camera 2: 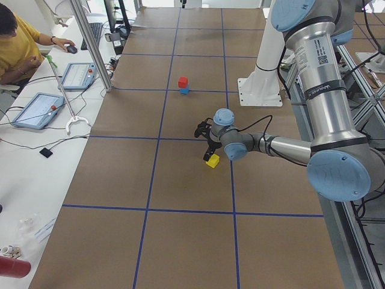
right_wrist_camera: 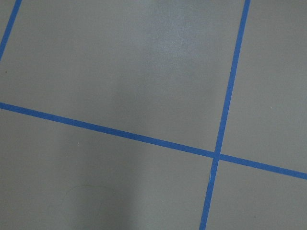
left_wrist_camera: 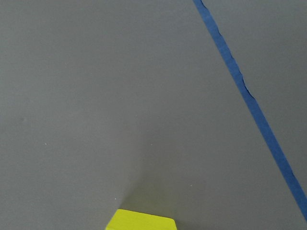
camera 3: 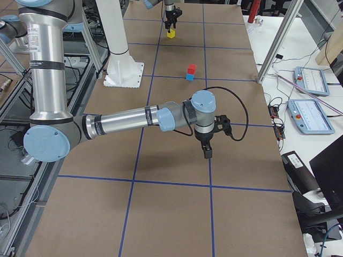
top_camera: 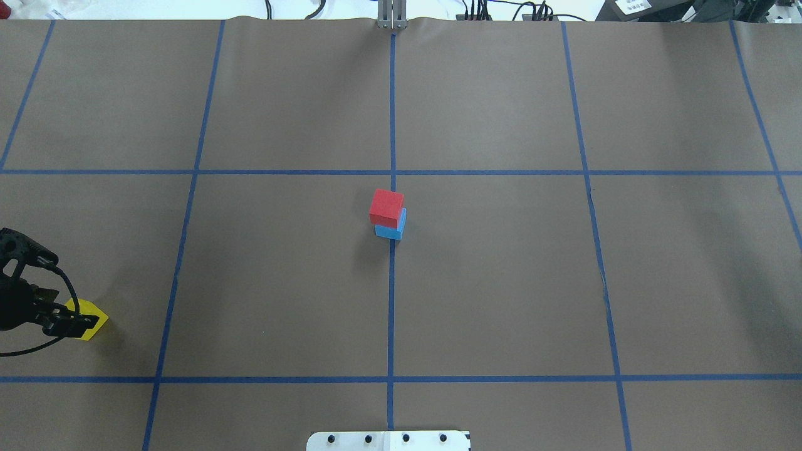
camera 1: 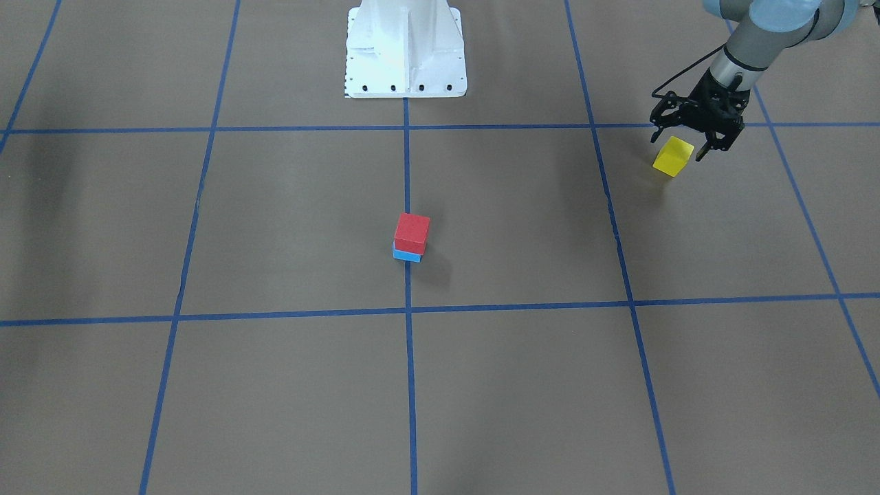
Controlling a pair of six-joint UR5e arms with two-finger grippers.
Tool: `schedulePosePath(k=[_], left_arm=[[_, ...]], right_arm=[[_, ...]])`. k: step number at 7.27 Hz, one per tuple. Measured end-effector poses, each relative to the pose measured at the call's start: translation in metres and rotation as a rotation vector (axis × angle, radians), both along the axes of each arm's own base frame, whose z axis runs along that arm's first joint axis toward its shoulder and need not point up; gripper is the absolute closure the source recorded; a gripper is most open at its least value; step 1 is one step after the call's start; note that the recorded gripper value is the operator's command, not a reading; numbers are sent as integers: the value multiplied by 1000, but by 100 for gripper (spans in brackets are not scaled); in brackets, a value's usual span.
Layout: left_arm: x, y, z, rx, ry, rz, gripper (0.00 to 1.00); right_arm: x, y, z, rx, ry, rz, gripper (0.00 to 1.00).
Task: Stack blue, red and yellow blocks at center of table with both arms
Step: 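Close the left gripper on the yellow cube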
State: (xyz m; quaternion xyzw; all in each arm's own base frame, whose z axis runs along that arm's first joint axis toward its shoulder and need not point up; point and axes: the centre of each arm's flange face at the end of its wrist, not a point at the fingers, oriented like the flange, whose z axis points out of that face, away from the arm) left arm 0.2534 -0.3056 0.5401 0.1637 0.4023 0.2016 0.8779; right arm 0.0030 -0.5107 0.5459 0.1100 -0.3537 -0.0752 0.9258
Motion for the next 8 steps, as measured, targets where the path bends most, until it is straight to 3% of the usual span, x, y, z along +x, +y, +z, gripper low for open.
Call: schedulePosePath(k=[4, 5, 6, 8], left_arm=[[14, -13, 21, 2, -28, 3, 1], [20, -18, 26, 6, -38, -5, 29], [21, -20, 28, 8, -42, -8, 69], [20, -18, 30, 8, -45, -6, 69]], right_arm=[[0, -1, 0, -1, 0, 1, 0], [0, -1, 0, -1, 0, 1, 0], [0, -1, 0, -1, 0, 1, 0], [0, -1, 1, -2, 1, 1, 0]])
